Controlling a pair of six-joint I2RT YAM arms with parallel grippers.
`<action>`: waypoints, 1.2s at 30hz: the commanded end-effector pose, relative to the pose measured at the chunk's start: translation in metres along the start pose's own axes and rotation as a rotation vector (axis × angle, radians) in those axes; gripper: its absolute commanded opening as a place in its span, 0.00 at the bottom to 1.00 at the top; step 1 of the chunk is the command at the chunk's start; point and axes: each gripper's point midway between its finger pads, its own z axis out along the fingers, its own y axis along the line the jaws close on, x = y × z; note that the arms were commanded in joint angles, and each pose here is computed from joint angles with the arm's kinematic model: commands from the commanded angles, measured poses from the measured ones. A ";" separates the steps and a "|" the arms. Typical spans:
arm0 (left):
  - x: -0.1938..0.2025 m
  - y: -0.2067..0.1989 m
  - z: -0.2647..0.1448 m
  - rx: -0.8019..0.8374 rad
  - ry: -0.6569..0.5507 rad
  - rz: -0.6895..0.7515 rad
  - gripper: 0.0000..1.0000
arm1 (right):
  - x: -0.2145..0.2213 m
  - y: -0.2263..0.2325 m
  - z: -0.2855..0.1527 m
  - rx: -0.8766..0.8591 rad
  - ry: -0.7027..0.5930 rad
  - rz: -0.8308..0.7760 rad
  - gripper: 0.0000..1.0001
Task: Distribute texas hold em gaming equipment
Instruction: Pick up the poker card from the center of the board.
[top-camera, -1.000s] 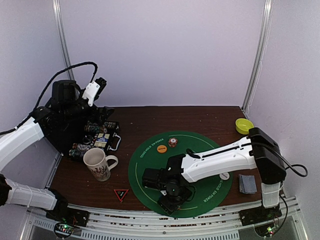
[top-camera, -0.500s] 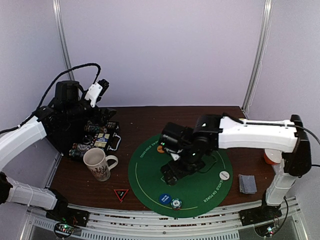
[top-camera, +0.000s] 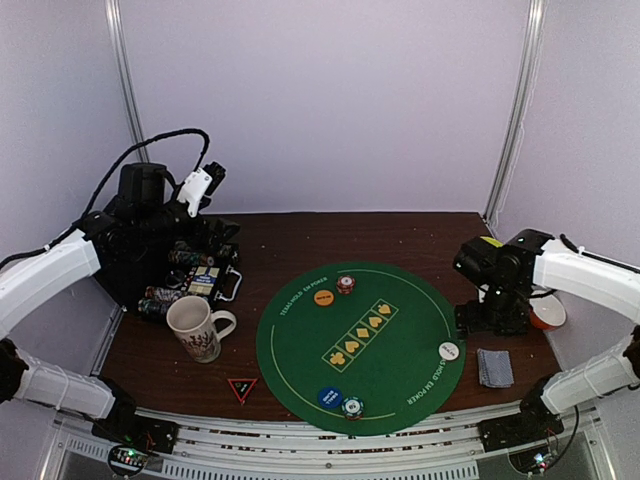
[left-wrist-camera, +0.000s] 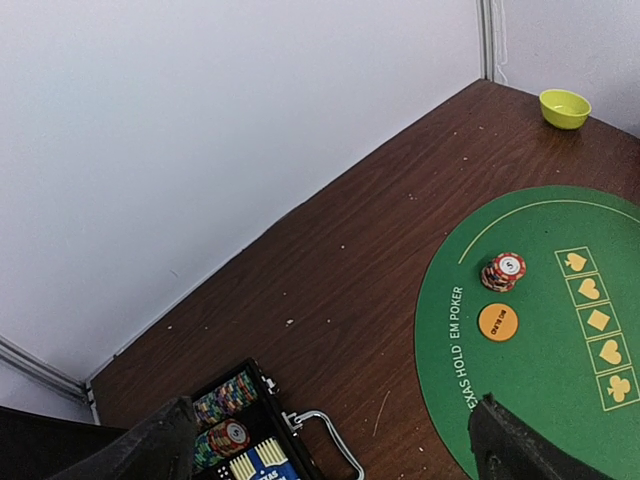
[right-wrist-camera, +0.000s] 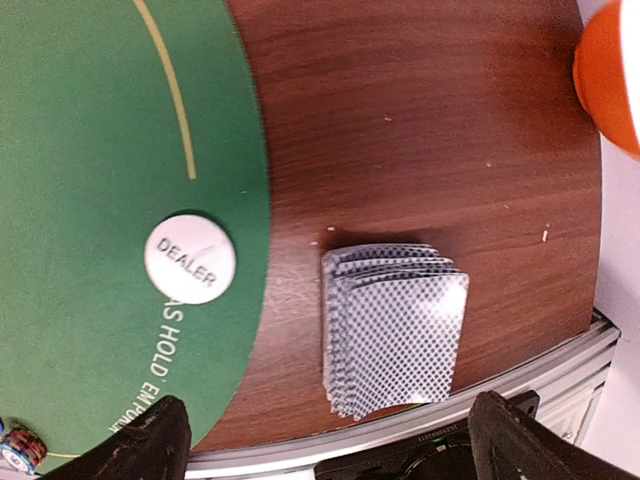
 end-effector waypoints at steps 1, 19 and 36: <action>-0.008 0.001 0.005 0.004 -0.039 -0.014 0.98 | 0.003 -0.026 0.012 0.003 0.026 0.080 1.00; -0.001 -0.005 0.000 0.011 -0.076 0.028 0.98 | 0.050 -0.044 0.064 0.060 0.363 0.068 1.00; -0.004 -0.004 -0.006 -0.001 -0.094 0.074 0.98 | 0.067 -0.043 0.091 0.113 0.519 0.033 1.00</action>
